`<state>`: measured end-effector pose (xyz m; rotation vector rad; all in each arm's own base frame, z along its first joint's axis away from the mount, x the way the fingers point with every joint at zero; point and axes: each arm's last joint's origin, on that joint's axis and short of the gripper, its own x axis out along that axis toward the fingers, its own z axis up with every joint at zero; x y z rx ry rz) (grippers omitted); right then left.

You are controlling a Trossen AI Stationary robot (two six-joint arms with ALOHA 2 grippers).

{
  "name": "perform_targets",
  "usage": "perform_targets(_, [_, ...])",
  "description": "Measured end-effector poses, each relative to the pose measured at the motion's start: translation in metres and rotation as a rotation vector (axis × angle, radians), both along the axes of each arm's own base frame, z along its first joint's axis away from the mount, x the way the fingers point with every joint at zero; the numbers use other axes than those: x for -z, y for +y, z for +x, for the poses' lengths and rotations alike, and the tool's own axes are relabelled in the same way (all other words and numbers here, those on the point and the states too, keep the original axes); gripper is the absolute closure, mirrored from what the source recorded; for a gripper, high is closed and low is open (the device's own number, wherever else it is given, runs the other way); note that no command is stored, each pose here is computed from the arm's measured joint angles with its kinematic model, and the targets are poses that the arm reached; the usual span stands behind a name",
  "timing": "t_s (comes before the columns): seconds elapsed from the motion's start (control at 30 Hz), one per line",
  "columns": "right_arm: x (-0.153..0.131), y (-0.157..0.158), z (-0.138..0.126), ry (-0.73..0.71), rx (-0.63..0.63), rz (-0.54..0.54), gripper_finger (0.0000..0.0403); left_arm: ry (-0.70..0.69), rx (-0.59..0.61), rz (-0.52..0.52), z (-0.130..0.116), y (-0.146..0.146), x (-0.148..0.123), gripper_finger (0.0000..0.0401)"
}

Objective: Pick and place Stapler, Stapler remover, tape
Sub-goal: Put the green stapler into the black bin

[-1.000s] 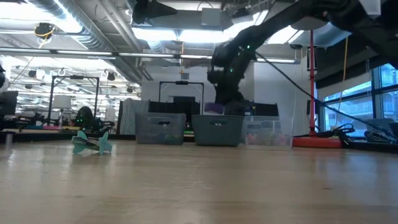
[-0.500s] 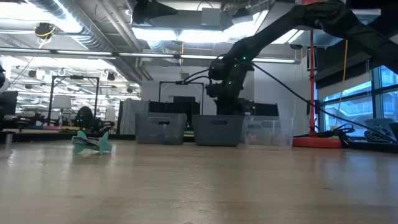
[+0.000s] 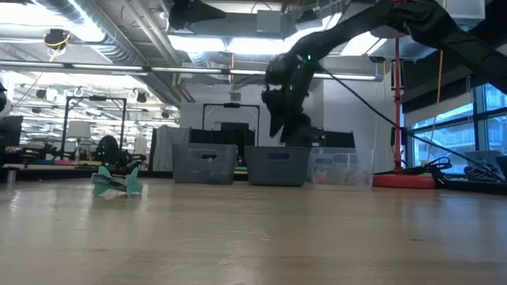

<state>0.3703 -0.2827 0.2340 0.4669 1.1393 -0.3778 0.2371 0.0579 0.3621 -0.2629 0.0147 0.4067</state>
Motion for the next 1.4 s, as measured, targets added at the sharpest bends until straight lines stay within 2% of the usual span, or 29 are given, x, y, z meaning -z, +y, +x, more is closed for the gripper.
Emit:
perform_targets(0.17, [-0.05, 0.005, -0.003, 0.003, -0.001, -0.047, 0.0141, 0.052, 0.017, 0.016, 0.0, 0.0, 0.004, 0.0049])
perform_targets(0.3, [-0.081, 0.025, -0.006, 0.018, -0.041, -0.012, 0.0152, 0.147, 0.053, -0.013, -0.001, -0.002, 0.014, 0.0049])
perform_targets(0.53, [-0.11, 0.083, -0.019, 0.002, -0.138, 0.012, 0.0169, 0.364, 0.157, -0.176, -0.006, -0.018, 0.037, 0.0049])
perform_targets(0.7, [-0.129, 0.12, -0.037, 0.021, -0.114, -0.083, 0.0184, 0.483, 0.148, -0.326, -0.01, -0.04, 0.051, 0.0049])
perform_targets(0.87, [-0.13, 0.146, -0.068, 0.042, -0.004, -0.106, 0.0195, 0.511, 0.096, -0.512, -0.003, -0.068, 0.064, 0.0049])
perform_targets(0.97, [-0.125, 0.159, -0.087, 0.054, 0.054, -0.121, 0.0198, 0.545, 0.078, -0.576, 0.006, -0.087, 0.076, 0.0049])
perform_targets(1.17, [-0.109, 0.174, -0.117, 0.03, 0.137, -0.113, 0.0199, 0.72, 0.103, -0.7, 0.019, -0.117, 0.108, 0.0049])
perform_targets(1.27, [-0.101, 0.178, -0.128, 0.029, 0.165, -0.102, 0.0199, 0.897, 0.231, -0.693, 0.013, -0.133, 0.12, 0.0049])
perform_targets(1.4, [-0.094, 0.181, -0.135, 0.03, 0.168, -0.1, 0.0199, 1.074, 0.427, -0.563, -0.002, -0.16, 0.127, 0.0049])
